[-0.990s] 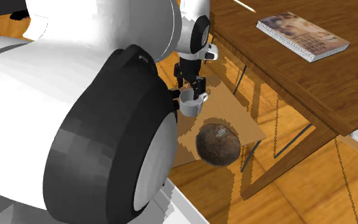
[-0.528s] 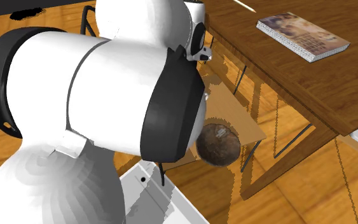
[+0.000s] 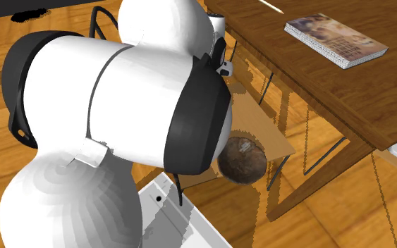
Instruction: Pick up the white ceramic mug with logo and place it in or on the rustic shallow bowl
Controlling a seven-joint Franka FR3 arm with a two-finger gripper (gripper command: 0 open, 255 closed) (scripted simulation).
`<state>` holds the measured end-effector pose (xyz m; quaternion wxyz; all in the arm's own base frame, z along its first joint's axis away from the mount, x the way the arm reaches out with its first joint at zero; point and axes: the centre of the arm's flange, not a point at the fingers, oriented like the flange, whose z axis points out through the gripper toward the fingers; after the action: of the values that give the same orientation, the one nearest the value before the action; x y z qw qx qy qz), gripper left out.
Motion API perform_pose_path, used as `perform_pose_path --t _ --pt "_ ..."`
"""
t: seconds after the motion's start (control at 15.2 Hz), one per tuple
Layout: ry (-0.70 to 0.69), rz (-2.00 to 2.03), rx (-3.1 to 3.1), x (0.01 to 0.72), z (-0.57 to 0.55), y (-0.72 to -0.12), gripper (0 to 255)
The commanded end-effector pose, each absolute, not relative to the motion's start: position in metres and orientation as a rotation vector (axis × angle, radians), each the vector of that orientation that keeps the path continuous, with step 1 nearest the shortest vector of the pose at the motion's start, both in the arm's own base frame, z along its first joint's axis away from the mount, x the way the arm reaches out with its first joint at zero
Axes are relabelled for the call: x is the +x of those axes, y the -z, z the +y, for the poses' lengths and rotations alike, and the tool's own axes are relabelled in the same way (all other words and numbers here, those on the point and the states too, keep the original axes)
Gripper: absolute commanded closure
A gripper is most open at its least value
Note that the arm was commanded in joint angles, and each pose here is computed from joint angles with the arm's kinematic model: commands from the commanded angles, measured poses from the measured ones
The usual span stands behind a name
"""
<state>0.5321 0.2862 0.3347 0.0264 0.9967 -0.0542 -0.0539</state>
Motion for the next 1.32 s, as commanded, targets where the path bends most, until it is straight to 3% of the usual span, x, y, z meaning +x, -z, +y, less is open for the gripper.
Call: perform_pose_path --t 0.0,0.26,0.33,1.25 --pt "0.166 -0.168 3.08 0.532 0.286 -0.334 0" --pt "0.166 -0.168 3.08 0.532 0.286 -0.334 0" --pt "0.166 -0.168 3.08 0.532 0.286 -0.334 255" --pt "0.166 -0.168 3.08 0.532 0.286 -0.36 255"
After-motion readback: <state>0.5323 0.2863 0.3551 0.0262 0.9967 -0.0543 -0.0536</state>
